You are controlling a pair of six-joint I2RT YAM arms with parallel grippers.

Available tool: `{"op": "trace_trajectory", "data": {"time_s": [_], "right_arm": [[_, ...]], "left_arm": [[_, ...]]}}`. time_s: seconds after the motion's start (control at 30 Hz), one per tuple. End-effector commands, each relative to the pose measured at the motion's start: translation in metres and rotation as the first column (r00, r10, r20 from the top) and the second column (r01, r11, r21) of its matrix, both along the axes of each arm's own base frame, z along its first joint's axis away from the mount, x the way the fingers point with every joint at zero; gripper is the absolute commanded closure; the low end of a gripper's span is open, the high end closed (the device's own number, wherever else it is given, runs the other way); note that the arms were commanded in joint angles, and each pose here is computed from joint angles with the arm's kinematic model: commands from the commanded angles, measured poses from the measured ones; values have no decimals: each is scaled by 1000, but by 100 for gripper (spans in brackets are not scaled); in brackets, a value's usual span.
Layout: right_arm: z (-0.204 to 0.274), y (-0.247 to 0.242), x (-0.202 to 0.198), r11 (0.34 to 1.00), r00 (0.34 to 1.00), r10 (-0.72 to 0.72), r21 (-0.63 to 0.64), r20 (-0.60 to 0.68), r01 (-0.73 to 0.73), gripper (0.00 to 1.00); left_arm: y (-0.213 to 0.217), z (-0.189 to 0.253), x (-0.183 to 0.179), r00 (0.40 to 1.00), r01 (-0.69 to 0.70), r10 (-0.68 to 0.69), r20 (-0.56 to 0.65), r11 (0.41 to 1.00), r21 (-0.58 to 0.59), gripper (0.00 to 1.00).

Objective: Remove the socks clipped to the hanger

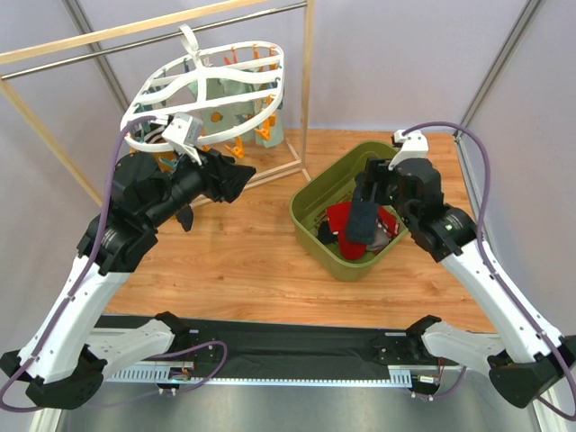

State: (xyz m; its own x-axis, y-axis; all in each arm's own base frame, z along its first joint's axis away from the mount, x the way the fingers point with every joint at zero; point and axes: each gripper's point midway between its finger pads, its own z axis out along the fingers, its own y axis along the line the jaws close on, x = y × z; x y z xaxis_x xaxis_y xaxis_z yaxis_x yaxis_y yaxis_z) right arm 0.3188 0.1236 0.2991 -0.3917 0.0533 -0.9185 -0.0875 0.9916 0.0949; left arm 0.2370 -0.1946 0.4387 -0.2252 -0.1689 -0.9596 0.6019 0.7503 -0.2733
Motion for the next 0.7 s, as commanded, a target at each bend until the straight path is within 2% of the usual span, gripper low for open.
{"op": "trace_trajectory", "data": {"time_s": [0.0, 0.13, 0.33, 0.53, 0.6, 0.67], "right_arm": [[42, 19, -18, 982, 985, 124, 128, 123, -140, 26], [45, 23, -30, 968, 975, 164, 164, 147, -187, 20], [49, 22, -41, 961, 970, 184, 178, 159, -211, 13], [46, 34, -42, 940, 960, 218, 226, 177, -255, 7], [39, 48, -44, 919, 945, 271, 245, 183, -311, 7], [51, 72, -51, 866, 893, 365, 256, 263, -429, 6]], "left_arm": [[-17, 33, 7, 989, 70, -61, 136, 996, -57, 33], [-36, 35, 18, 980, 130, -118, 159, 989, -69, 33], [-69, 21, 27, 963, 249, -238, 124, 966, -75, 34], [-86, -1, 8, 937, 342, -339, 78, 939, -27, 34], [-85, -2, -4, 929, 364, -361, 76, 931, -21, 34], [-85, -7, -18, 913, 406, -404, 59, 914, -21, 34]]}}
